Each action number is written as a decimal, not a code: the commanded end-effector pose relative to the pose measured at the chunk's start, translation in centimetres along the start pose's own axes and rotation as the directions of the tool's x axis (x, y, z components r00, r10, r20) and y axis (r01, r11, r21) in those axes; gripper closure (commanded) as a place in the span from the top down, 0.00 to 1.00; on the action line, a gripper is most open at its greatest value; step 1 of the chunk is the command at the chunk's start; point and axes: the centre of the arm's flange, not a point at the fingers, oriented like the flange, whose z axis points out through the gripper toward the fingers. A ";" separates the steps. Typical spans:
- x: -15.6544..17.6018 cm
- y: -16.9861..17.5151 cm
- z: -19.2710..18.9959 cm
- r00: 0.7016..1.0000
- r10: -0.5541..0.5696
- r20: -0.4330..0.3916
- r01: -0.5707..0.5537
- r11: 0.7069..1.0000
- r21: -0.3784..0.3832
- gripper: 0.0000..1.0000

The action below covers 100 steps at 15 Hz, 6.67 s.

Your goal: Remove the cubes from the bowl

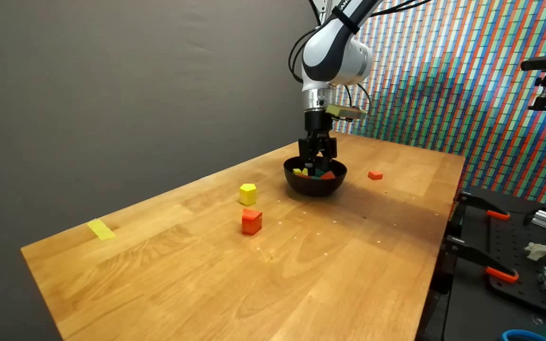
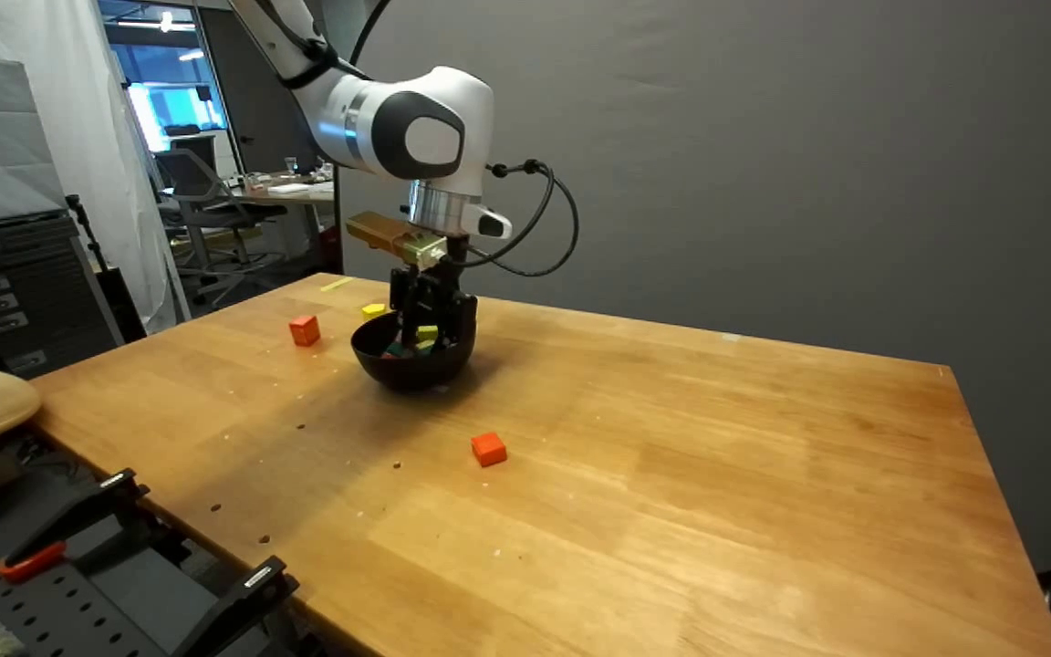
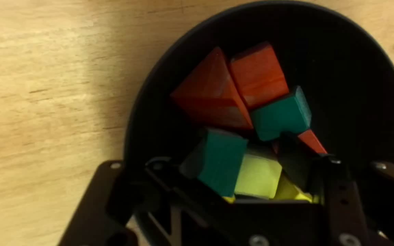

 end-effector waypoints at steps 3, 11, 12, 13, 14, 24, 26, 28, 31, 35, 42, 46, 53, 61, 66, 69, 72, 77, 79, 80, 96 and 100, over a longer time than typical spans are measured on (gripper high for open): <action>0.8 1.3 0.7 0.994 0.089 -0.056 -0.088 0.996 0.021 0.60; 0.7 1.1 -1.3 0.994 0.092 -0.062 -0.096 0.993 -0.070 0.38; 0.8 1.0 -1.3 0.994 0.088 -0.058 -0.093 0.993 -0.078 0.31; 0.8 0.7 -1.5 0.995 0.085 -0.059 -0.089 0.993 -0.082 0.23; 0.9 0.6 -1.7 0.995 0.079 -0.058 -0.084 0.992 -0.091 0.14; -1.5 2.7 -15.6 0.948 0.056 -0.314 -0.107 0.983 -0.148 0.11; -1.1 5.7 -18.1 0.932 0.107 -0.346 -0.163 0.977 -0.135 0.12; -0.3 8.6 -18.9 0.925 0.159 -0.346 -0.220 0.965 -0.143 0.13; 1.3 11.7 -16.7 0.936 0.201 -0.289 -0.248 0.959 -0.137 0.13; 3.4 12.9 -11.7 0.947 0.229 -0.228 -0.260 0.959 -0.117 0.13; 3.7 13.2 -9.4 0.953 0.229 -0.197 -0.257 0.957 -0.133 0.88; 2.6 8.9 -13.7 0.963 0.139 -0.229 -0.161 0.984 -0.077 1.00; 4.0 -1.0 -11.7 0.987 -0.046 -0.157 0.038 0.998 -0.056 1.00; 3.5 -5.4 -4.3 0.996 -0.064 -0.065 0.059 0.996 -0.073 0.58; 3.0 -5.4 -2.3 0.999 -0.029 -0.039 0.026 0.997 -0.074 0.61; 3.3 -5.5 -1.2 1.000 -0.012 -0.027 0.010 0.997 -0.080 0.72; 3.4 -5.3 -0.1 1.000 0.009 -0.007 -0.010 0.996 -0.091 0.75; 3.5 -5.0 0.8 0.999 0.044 0.009 -0.043 0.995 -0.092 0.37; 3.6 -5.0 0.9 0.999 0.054 0.007 -0.053 0.994 -0.099 0.19; 3.7 -5.1 1.0 0.998 0.057 0.006 -0.056 0.993 -0.105 0.13; 0.3 -5.2 -8.3 0.996 -0.062 0.061 0.070 0.988 -0.140 0.53; 0.5 -3.9 -5.2 0.991 -0.086 0.101 0.100 0.985 -0.137 0.84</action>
